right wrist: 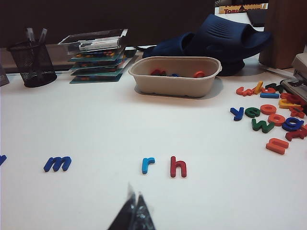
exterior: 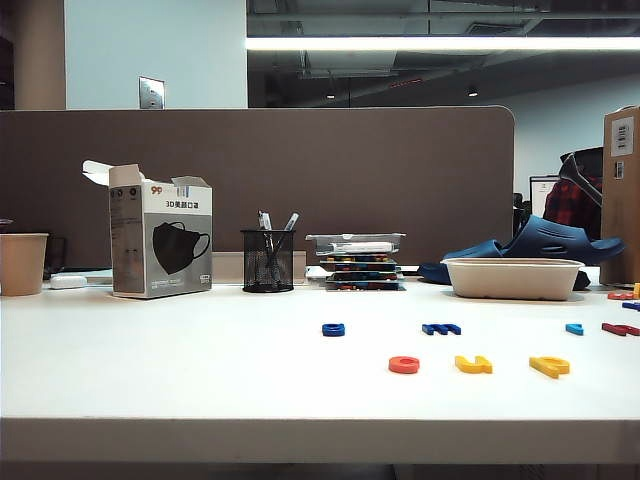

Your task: Select the appropriate letters from the row of letter magnets placed on the table to arrange into the word "cup".

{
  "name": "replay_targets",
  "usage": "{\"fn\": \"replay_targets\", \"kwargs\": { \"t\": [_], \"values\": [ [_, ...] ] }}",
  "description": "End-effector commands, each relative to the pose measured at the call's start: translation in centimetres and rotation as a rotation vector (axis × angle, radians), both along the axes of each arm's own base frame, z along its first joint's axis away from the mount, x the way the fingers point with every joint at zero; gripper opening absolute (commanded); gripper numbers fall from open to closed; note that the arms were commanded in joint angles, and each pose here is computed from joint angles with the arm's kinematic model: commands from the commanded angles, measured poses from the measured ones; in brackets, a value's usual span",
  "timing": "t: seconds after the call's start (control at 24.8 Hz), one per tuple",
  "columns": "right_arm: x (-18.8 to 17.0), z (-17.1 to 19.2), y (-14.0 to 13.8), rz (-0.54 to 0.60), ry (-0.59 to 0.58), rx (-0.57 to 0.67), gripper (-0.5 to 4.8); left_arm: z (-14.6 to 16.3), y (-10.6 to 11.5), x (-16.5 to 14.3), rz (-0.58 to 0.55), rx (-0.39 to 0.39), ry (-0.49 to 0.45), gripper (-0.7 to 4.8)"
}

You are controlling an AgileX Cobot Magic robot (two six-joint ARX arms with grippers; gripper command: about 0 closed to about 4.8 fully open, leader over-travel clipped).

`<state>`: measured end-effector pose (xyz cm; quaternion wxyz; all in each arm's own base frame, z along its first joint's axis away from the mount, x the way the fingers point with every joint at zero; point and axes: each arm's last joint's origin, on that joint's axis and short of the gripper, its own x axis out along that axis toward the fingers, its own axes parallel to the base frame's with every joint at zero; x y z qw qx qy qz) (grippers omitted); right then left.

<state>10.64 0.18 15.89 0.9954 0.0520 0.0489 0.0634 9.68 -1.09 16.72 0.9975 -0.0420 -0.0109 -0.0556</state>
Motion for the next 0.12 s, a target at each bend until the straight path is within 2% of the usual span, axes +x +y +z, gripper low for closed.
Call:
{"fn": "replay_targets", "kwargs": {
  "t": [0.04,0.12],
  "values": [
    [0.03,-0.11,0.0,0.0,-0.008,0.001,-0.01,0.18,0.01,-0.02,-0.002,-0.004,-0.011,-0.05],
    [0.03,-0.11,0.0,0.0,-0.008,0.001,-0.01,0.18,0.01,-0.02,-0.002,-0.004,-0.011,-0.05]
  ]
}}
